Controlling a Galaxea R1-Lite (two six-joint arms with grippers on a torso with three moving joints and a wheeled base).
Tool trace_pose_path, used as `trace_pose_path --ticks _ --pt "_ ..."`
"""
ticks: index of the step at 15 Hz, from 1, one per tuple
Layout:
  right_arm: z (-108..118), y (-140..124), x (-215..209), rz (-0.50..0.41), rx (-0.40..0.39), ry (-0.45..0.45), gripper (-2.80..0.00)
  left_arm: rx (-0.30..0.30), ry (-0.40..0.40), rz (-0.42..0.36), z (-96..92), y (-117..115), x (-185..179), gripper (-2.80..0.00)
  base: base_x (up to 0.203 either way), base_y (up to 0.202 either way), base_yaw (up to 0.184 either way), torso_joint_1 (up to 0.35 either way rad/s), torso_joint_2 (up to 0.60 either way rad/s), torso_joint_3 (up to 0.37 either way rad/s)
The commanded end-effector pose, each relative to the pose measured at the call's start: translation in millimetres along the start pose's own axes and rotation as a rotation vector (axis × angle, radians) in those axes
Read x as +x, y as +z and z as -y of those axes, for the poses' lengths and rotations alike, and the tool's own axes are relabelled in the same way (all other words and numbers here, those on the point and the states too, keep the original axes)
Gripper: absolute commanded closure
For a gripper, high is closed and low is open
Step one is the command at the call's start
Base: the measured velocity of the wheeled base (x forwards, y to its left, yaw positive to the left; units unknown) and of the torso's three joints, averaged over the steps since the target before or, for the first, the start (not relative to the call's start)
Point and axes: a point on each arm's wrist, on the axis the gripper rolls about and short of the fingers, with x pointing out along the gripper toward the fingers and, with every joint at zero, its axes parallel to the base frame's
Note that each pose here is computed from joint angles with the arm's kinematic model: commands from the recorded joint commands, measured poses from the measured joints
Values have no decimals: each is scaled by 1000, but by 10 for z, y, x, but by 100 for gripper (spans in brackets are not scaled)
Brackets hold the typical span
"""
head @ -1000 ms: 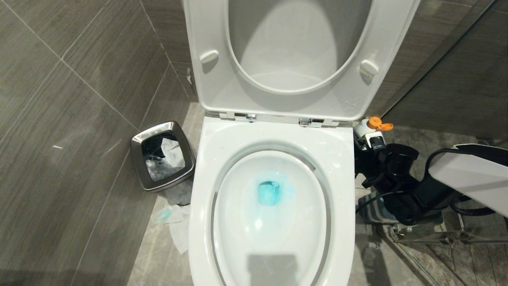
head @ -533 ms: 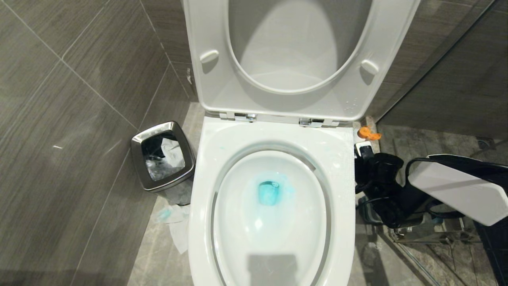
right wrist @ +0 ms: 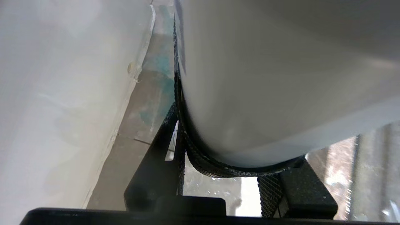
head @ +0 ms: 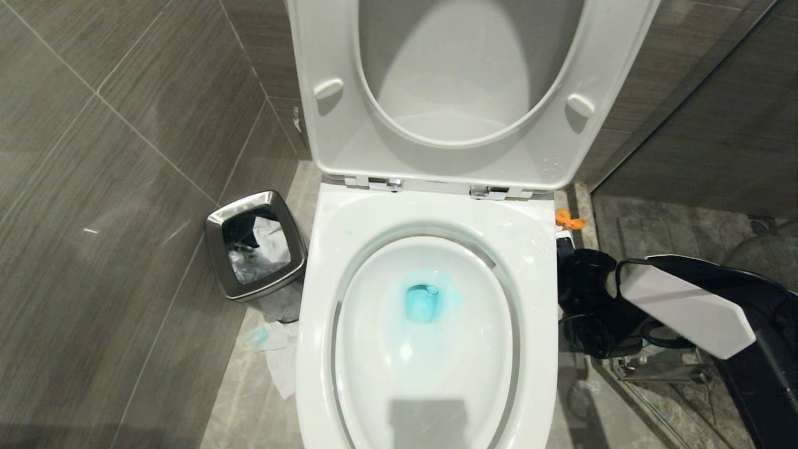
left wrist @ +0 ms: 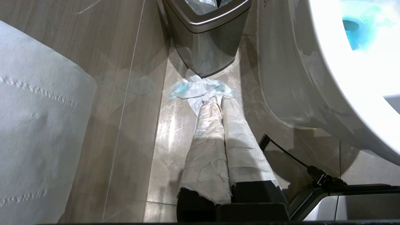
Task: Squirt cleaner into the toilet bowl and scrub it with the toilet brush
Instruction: Place the cleaning agent on the floor
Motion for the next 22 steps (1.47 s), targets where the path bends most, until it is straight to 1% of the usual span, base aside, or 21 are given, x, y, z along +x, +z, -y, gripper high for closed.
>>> trace_pose_path --ticks 1,5,9,13,17,22 --pt "-30 -121 77 4 0 0 0 0 0 0 0 0 0 0 0 0 0 0 0 0" --pt "-28 -153 137 6 0 -2 0 1 0 0 0 0 0 0 0 0 0 1 1 -7" --pt "-28 -179 162 8 0 -4 0 3 1 0 0 0 0 0 0 0 0 2 5 -146" --pt "-26 -136 202 18 2 -7 0 0 0 0 1 0 0 0 0 0 0 6 2 -123" --pt "-17 -52 250 46 3 -15 0 0 -2 0 0 0 0 0 0 0 0 1 1 -7" --pt "-1 -30 279 53 -7 -24 0 1 0 0 0 0 0 0 0 0 0 0 0 0"
